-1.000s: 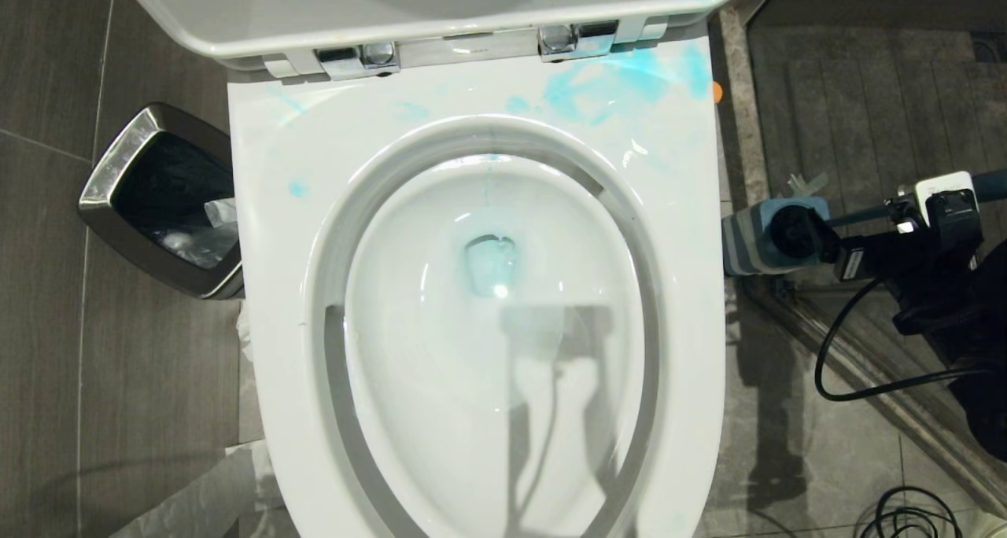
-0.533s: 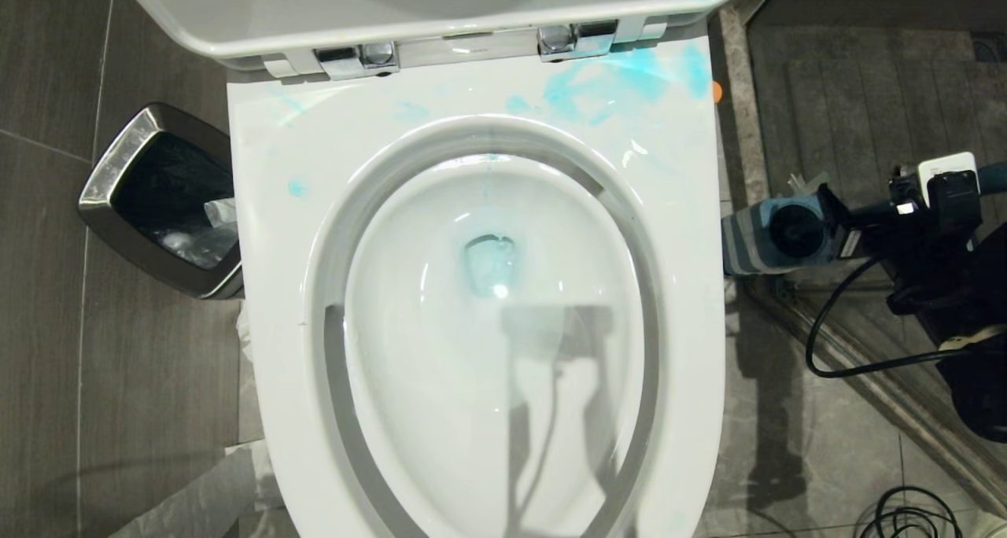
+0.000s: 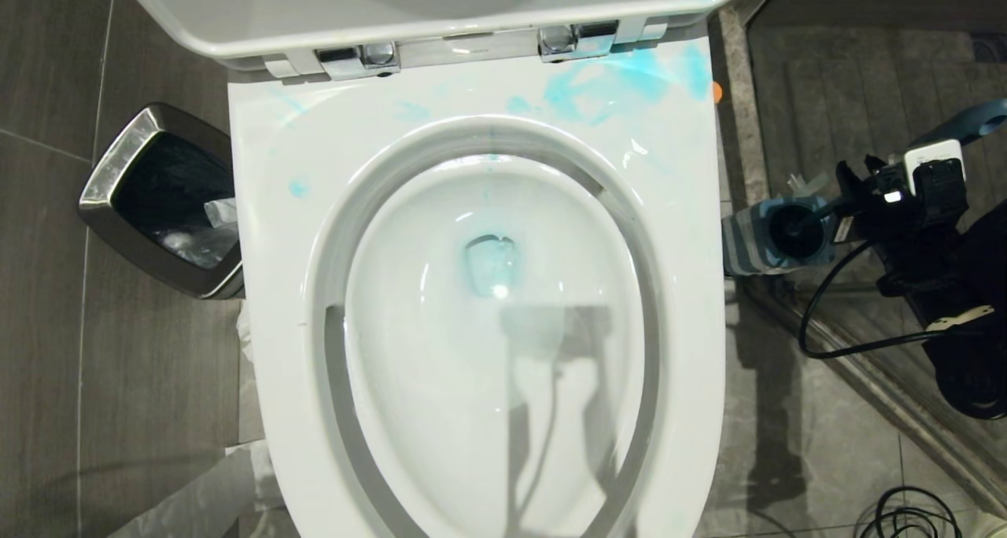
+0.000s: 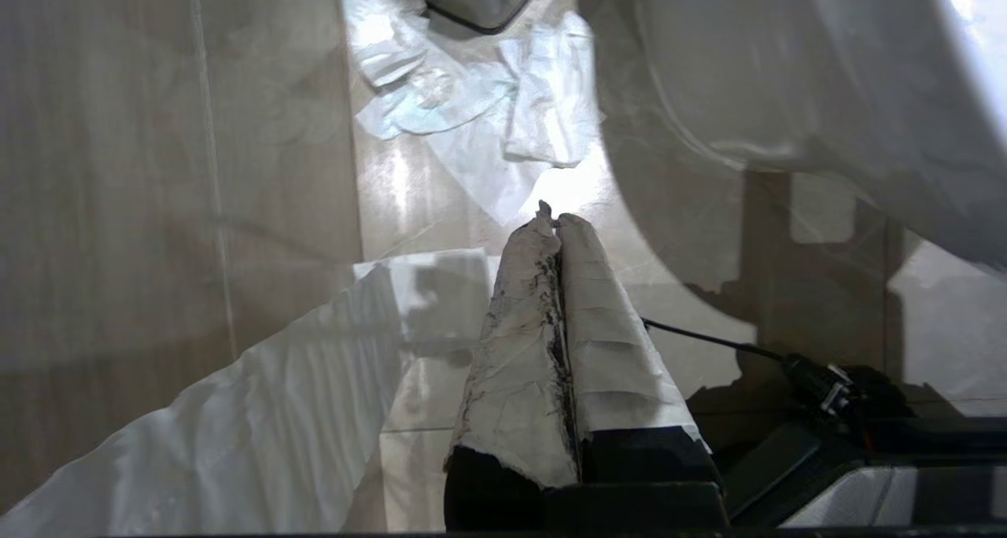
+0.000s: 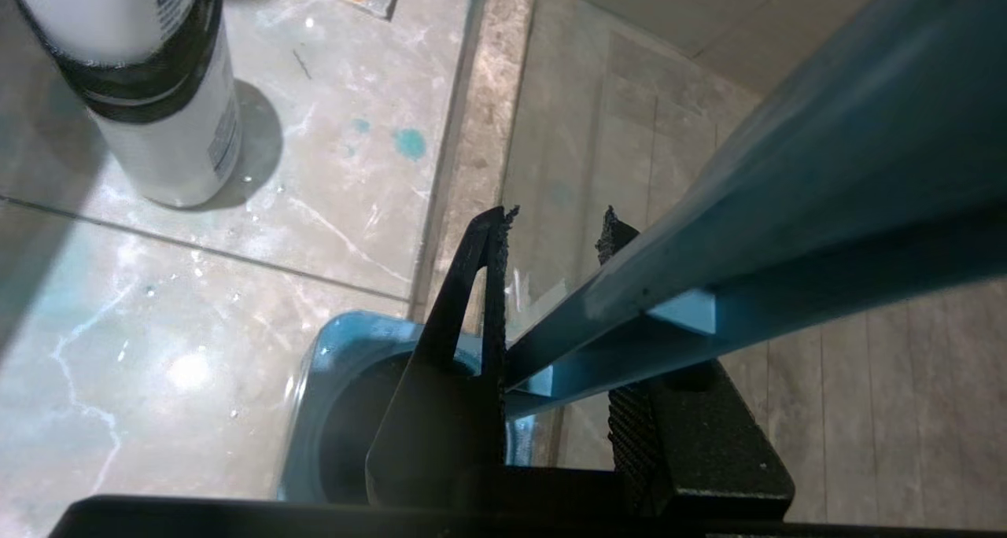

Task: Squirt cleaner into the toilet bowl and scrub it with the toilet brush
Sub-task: Scrub the toilet bowl

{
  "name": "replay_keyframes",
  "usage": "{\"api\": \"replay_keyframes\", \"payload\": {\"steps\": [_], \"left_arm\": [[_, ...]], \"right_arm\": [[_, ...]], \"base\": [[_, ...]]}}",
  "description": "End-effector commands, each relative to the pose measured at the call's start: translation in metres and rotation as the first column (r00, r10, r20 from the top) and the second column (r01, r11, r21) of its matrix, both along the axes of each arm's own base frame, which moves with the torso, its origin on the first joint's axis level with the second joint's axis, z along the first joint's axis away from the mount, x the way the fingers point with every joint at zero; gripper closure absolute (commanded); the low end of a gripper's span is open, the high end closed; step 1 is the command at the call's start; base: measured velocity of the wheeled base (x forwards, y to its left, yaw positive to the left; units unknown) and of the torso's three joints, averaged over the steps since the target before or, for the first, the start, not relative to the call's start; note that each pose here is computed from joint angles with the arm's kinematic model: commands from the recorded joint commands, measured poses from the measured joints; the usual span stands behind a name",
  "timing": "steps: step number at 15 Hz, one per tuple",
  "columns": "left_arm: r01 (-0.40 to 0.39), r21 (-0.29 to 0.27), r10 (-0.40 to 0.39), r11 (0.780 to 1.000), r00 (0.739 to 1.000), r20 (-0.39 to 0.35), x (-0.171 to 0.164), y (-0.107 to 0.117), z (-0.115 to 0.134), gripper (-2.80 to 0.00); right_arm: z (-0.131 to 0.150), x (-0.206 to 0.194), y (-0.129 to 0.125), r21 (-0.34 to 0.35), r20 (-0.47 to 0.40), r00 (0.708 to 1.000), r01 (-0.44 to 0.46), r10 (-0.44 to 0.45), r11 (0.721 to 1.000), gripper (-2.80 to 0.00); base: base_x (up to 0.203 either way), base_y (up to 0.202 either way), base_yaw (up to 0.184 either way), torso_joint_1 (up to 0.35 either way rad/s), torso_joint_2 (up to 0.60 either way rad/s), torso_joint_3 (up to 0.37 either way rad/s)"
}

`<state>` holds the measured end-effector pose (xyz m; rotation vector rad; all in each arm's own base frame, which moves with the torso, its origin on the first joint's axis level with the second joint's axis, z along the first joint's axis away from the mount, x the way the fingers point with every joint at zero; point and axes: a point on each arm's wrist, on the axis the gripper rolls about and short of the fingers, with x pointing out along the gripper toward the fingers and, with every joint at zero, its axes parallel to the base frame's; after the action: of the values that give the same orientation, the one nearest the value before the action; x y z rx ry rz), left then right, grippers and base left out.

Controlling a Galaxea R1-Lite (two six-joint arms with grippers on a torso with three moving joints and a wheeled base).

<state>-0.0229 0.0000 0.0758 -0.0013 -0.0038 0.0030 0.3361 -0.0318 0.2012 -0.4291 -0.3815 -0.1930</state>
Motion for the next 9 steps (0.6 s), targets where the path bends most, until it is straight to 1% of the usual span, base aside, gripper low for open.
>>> {"api": "replay_keyframes", "payload": {"steps": [1, 2, 4, 6, 9], "left_arm": [[-0.001, 0.000, 0.001, 1.000, 1.000, -0.001, 0.000, 0.000, 0.000, 0.00], [0.000, 0.000, 0.000, 1.000, 1.000, -0.001, 0.000, 0.000, 0.000, 0.00], [0.000, 0.000, 0.000, 1.000, 1.000, -0.001, 0.000, 0.000, 0.000, 0.00], [-0.001, 0.000, 0.001, 1.000, 1.000, -0.001, 0.000, 0.000, 0.000, 0.00], [-0.002, 0.000, 0.002, 1.000, 1.000, -0.001, 0.000, 0.000, 0.000, 0.00]], "right_arm": [[0.007, 0.000, 0.000, -0.004, 0.032, 0.999, 0.002, -0.002, 1.000, 0.00], [0.011, -0.003, 0.001, -0.002, 0.042, 0.999, -0.001, 0.001, 1.000, 0.00], [0.019, -0.009, 0.002, 0.029, 0.070, 0.997, -0.018, 0.016, 0.999, 0.00], [0.022, -0.019, 0.004, 0.050, 0.073, 0.997, -0.030, 0.026, 0.998, 0.00], [0.030, -0.063, 0.007, 0.029, 0.072, 0.997, -0.010, 0.008, 1.000, 0.00]], "base": [[0.000, 0.000, 0.000, 0.000, 0.00, 0.000], [0.000, 0.000, 0.000, 0.000, 0.00, 0.000], [0.000, 0.000, 0.000, 0.000, 0.00, 0.000], [0.000, 0.000, 0.000, 0.000, 0.00, 0.000], [0.000, 0.000, 0.000, 0.000, 0.00, 0.000]]}}
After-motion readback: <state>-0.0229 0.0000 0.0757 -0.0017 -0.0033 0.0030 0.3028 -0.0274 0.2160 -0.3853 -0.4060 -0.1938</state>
